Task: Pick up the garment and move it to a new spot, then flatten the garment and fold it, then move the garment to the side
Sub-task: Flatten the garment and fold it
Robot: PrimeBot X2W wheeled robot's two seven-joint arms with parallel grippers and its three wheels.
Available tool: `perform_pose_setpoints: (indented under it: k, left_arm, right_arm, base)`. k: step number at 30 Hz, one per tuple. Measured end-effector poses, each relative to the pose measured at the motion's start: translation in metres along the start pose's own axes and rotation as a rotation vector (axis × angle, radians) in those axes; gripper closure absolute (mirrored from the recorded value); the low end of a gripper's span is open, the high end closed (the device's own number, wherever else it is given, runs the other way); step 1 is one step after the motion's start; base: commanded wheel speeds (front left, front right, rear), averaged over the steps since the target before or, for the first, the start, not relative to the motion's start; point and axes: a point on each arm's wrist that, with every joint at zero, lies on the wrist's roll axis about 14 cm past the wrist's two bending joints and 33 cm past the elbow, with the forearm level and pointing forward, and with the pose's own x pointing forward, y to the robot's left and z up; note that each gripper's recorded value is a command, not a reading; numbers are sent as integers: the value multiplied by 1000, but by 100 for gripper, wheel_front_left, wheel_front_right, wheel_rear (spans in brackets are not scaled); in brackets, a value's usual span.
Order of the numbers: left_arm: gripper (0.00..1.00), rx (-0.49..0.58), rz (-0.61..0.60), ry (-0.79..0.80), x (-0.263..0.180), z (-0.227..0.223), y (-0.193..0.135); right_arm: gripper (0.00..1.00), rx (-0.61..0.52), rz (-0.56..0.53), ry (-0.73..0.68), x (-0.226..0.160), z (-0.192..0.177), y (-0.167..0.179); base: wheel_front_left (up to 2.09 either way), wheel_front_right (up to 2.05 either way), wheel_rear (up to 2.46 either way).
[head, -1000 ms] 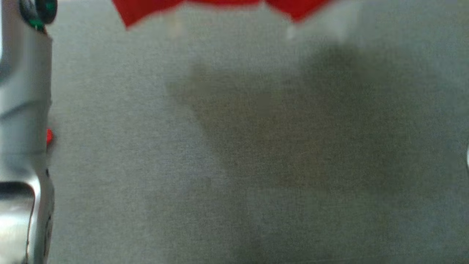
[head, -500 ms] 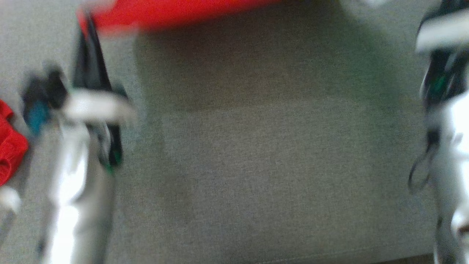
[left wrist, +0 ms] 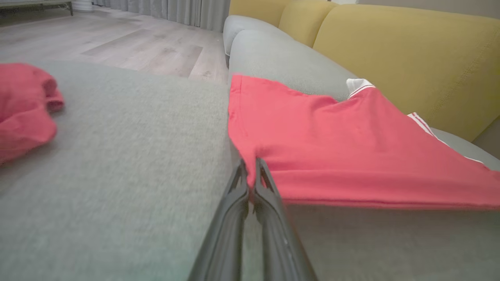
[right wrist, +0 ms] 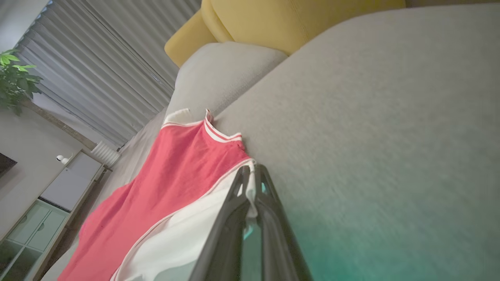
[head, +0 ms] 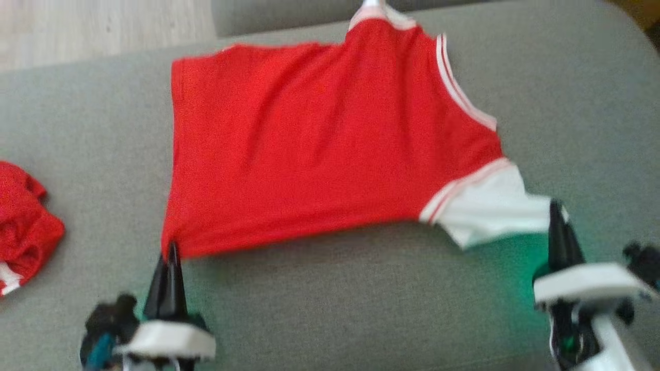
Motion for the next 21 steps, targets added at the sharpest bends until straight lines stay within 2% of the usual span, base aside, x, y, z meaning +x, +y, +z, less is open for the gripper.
perform_pose_setpoints:
  k: [11,16,21]
  left_arm:
    - [100,-54,-12,38,-79,-24,-11]
    - [100,-66,-22,25,-84,-21,-16]
    - [100,-72,-58,9,-68,-13,-25]
  right_arm:
    - [100,67,-89,110,-91,-37,-33]
    - [100,89,-80,85,-95,-29,-28]
    - [100,105,-38,49,-75,-12,-9]
  base:
    - [0,0,0]
    - [0,0,0]
    - [0,0,0]
